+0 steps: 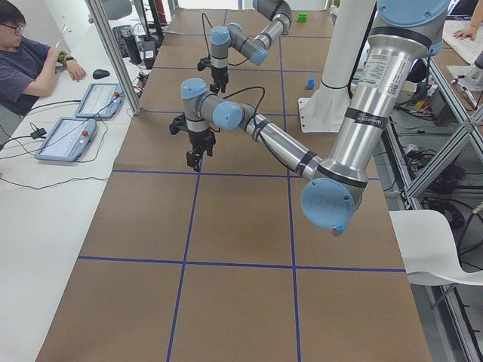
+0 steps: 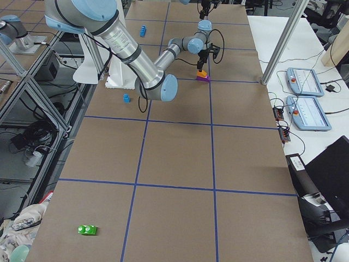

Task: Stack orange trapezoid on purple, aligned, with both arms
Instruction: 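Open the right gripper and raise it away from the stack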

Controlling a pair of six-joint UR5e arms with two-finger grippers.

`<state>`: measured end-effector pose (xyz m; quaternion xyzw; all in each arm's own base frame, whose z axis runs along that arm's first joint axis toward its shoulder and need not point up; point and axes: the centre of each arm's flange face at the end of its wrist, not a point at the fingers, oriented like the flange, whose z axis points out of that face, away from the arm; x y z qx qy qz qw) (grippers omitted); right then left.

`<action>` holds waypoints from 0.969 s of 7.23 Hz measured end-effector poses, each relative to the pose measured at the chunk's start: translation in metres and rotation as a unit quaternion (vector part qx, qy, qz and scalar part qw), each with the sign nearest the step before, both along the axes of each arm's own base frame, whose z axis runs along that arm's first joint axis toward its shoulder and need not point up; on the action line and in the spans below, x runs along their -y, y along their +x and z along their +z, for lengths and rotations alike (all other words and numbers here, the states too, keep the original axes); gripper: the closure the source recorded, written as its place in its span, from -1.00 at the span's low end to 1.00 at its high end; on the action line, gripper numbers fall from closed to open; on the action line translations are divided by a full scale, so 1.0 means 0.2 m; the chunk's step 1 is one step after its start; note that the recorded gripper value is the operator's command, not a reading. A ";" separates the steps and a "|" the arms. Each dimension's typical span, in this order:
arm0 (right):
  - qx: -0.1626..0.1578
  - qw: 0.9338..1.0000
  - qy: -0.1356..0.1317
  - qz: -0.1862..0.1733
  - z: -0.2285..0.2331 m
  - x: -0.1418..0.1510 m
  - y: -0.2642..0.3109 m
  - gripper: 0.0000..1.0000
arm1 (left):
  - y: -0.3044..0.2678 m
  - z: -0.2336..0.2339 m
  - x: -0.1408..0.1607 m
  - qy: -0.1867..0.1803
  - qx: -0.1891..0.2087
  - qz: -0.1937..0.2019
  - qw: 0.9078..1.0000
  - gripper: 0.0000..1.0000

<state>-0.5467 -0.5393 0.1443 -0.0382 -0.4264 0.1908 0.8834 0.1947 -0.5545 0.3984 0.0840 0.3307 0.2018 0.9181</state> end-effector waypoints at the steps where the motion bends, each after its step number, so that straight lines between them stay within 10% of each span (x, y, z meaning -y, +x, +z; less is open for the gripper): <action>1: 0.006 1.000 0.014 -0.010 0.04 0.01 0.25 -1.00 | -0.12 0.06 0.00 0.003 -0.007 0.007 1.000 -1.00; 7: -0.072 0.979 0.124 -0.147 1.34 0.16 1.94 -1.00 | -0.91 0.52 -0.05 -0.018 0.004 -0.062 0.998 -1.00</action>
